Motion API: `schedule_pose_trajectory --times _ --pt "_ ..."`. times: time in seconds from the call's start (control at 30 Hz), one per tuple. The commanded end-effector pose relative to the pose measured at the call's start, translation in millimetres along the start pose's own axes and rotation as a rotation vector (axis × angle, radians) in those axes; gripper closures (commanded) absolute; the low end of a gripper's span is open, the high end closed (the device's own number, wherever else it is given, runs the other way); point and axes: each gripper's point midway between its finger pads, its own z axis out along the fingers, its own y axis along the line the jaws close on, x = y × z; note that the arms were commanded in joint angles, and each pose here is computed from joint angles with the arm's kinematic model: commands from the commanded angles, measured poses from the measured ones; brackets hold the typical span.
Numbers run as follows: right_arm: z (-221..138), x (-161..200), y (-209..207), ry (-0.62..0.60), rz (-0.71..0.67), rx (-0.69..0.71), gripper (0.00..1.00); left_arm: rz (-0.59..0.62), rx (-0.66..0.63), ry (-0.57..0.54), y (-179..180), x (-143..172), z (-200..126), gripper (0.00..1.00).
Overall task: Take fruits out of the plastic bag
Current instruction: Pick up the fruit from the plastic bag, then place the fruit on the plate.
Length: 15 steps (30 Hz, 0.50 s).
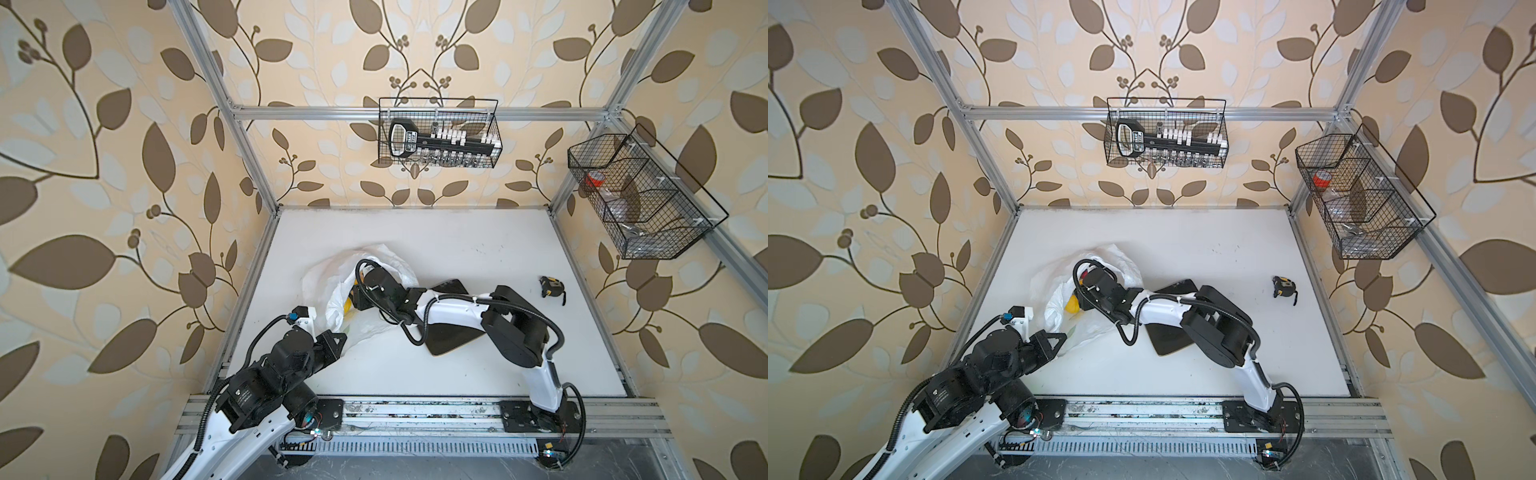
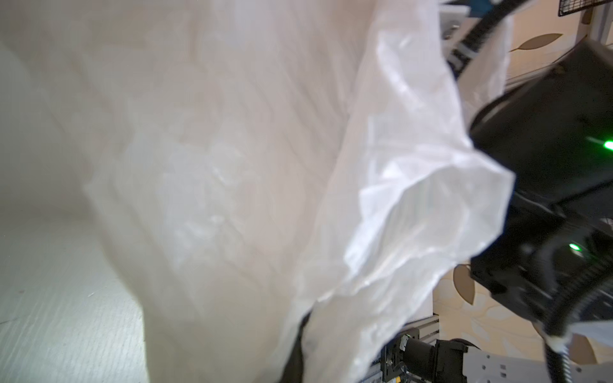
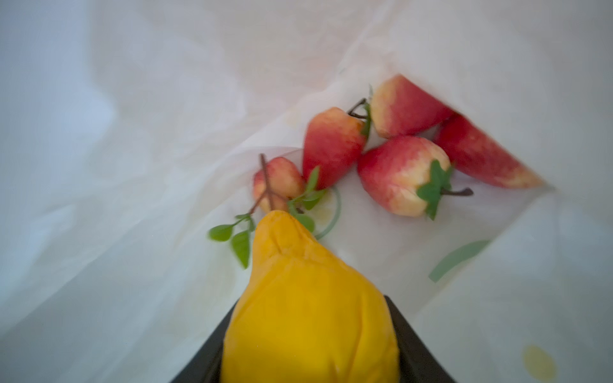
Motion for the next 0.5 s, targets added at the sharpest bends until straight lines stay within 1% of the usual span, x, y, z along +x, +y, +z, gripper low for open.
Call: schedule_pose_trajectory --times 0.0,0.27,0.33,0.47 --pt "-24.1 9.7 24.1 0.052 -0.072 -0.142 0.73 -0.042 0.03 -0.088 -10.7 -17.9 -0.3 1.0" --pt "-78.0 45.5 29.0 0.205 -0.189 -0.269 0.72 -0.018 0.055 -0.109 -30.6 -28.5 7.1 1.0" --pt "-89.1 56.7 28.3 0.261 -0.241 -0.289 0.71 -0.01 0.065 -0.111 -35.9 -30.3 8.4 1.0" --pt "-98.1 68.3 8.0 0.306 -0.331 -0.216 0.71 0.005 0.078 -0.122 -44.3 -35.1 8.1 1.0"
